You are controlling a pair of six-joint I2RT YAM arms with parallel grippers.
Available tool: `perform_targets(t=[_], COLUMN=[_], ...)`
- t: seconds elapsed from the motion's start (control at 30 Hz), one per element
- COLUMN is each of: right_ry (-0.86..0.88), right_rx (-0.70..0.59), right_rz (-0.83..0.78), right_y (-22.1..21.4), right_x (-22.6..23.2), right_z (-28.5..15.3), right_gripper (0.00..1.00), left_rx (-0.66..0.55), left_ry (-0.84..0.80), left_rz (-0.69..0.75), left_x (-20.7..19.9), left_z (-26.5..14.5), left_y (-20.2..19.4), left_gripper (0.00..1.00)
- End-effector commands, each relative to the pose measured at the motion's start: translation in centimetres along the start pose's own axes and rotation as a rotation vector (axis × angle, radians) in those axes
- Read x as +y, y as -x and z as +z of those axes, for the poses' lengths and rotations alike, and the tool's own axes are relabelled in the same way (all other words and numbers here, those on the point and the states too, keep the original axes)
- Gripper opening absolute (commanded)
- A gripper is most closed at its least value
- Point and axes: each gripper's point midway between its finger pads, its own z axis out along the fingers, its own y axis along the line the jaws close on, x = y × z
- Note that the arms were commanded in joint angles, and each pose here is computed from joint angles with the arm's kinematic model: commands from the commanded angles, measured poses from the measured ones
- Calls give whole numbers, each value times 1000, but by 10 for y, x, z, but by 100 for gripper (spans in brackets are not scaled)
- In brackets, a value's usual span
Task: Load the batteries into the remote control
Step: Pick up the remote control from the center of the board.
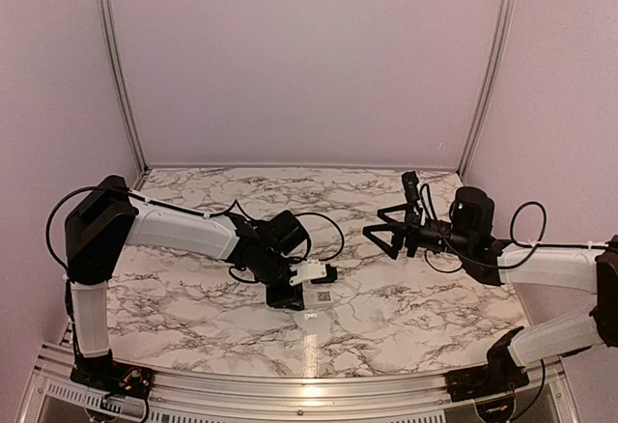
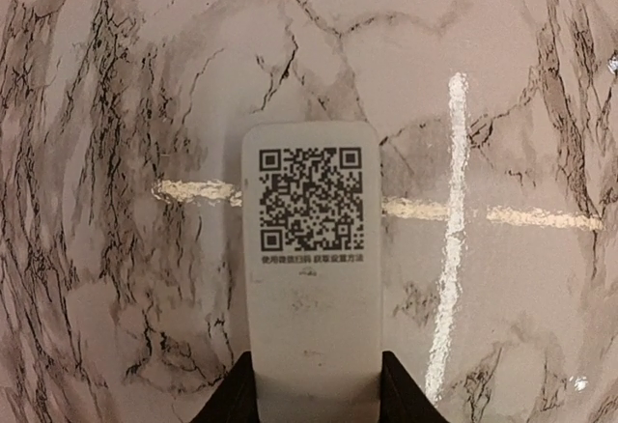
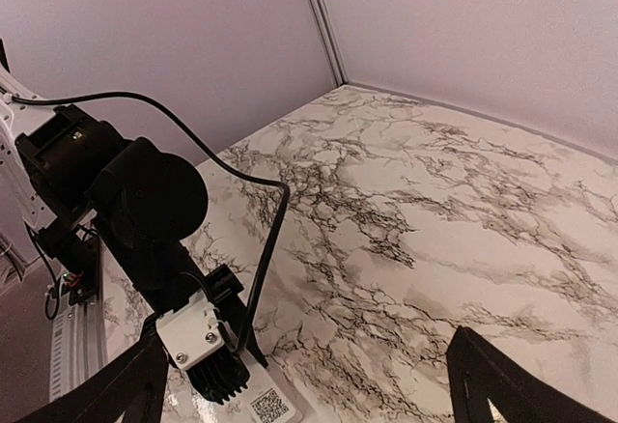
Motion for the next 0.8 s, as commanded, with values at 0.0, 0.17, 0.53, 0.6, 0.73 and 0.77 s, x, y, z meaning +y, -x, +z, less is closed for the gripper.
perform_targets(t=[0.0,0.17,0.53,0.6,0.73,0.77], right_ry=[9,41,309,344,432,444], right_rx=[-32,-45,-80,-91,-110,-113], right_rz=[-5,-26,-165,-187,-215,-220], right_y=[12,22,74,79,86,87], right_x=[3,10,86,96,117,121], right_z=[-5,-5,1,0,-4,-4], right_gripper=[99,98,91,91,92,93], left_rx=[-110,-357,-908,-957,-1023,-1037], left_ry=[-13,-3,-88,-98,-117,-123], left_rz=[-14,-11,27,34,41,46], left_x=[-2,-3,-19,-22,-27,-29], left_z=[-22,-80,-221,-234,-252,-256], left_y=[27,79,150,153,157,158], left_gripper=[22,19,19,19,19,19])
